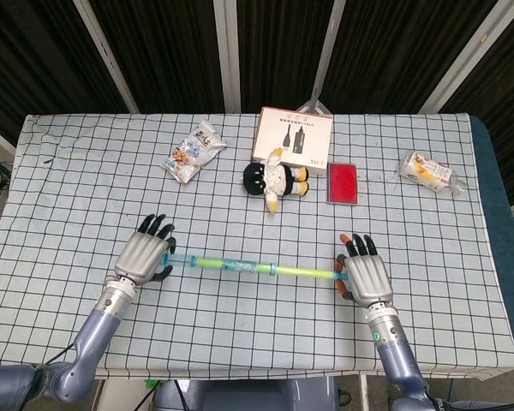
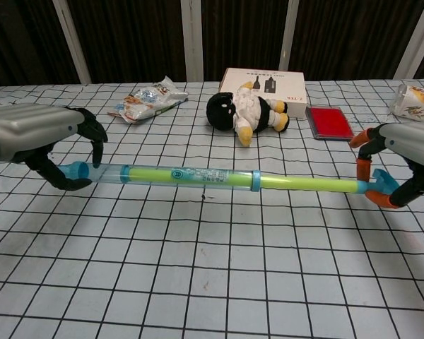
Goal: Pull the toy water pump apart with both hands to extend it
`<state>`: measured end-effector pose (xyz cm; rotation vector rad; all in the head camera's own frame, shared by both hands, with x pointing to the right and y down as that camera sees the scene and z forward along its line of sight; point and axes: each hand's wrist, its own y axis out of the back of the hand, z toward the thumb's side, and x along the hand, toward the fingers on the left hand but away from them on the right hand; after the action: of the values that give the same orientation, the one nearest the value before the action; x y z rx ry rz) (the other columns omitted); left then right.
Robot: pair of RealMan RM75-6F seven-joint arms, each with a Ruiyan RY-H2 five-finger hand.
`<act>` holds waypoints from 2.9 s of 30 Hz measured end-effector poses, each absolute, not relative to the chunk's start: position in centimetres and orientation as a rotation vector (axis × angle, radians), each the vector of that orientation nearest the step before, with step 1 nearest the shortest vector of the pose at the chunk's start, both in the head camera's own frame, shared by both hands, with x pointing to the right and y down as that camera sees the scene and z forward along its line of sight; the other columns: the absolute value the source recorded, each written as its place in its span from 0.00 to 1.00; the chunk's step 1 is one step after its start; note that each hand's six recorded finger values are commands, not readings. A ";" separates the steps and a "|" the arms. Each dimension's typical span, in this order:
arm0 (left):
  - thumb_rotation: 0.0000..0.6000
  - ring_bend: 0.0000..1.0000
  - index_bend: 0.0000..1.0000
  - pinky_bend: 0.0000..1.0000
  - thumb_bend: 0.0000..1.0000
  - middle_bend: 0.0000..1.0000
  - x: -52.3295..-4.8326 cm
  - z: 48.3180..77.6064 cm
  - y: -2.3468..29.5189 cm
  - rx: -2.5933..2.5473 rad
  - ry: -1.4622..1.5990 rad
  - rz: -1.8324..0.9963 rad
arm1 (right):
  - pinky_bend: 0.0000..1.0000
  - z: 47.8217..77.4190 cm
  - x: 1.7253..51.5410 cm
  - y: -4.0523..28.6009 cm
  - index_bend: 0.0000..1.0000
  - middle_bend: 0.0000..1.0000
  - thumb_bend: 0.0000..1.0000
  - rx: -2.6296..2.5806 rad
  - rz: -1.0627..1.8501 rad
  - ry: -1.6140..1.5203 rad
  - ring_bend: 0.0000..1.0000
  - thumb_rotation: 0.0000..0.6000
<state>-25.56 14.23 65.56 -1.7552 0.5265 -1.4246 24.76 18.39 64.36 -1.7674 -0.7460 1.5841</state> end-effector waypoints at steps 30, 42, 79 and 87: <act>1.00 0.00 0.59 0.00 0.57 0.17 -29.6 65.8 14.5 -1.723 0.501 -1.495 | 0.00 63.9 29.7 17.5 0.63 0.15 0.51 -1.698 1.654 -0.786 0.00 1.00; 1.00 0.00 0.59 0.00 0.57 0.17 -30.1 66.2 14.3 -1.712 0.501 -1.508 | 0.00 63.8 30.8 16.9 0.63 0.15 0.51 -1.677 1.671 -0.809 0.00 1.00; 1.00 0.00 0.17 0.00 0.17 0.06 -30.6 66.2 14.9 -1.727 0.493 -1.521 | 0.00 63.7 33.5 16.8 0.00 0.00 0.50 -1.619 1.748 -0.762 0.00 1.00; 1.00 0.00 0.17 0.00 0.17 0.05 -31.4 65.6 15.3 -1.752 0.523 -1.536 | 0.00 63.2 34.8 16.7 0.00 0.00 0.47 -1.580 1.792 -0.767 0.00 1.00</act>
<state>-31.42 15.33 65.56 -1.7519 0.5228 -1.5365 34.82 16.74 63.23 -1.5803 -0.7674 1.7921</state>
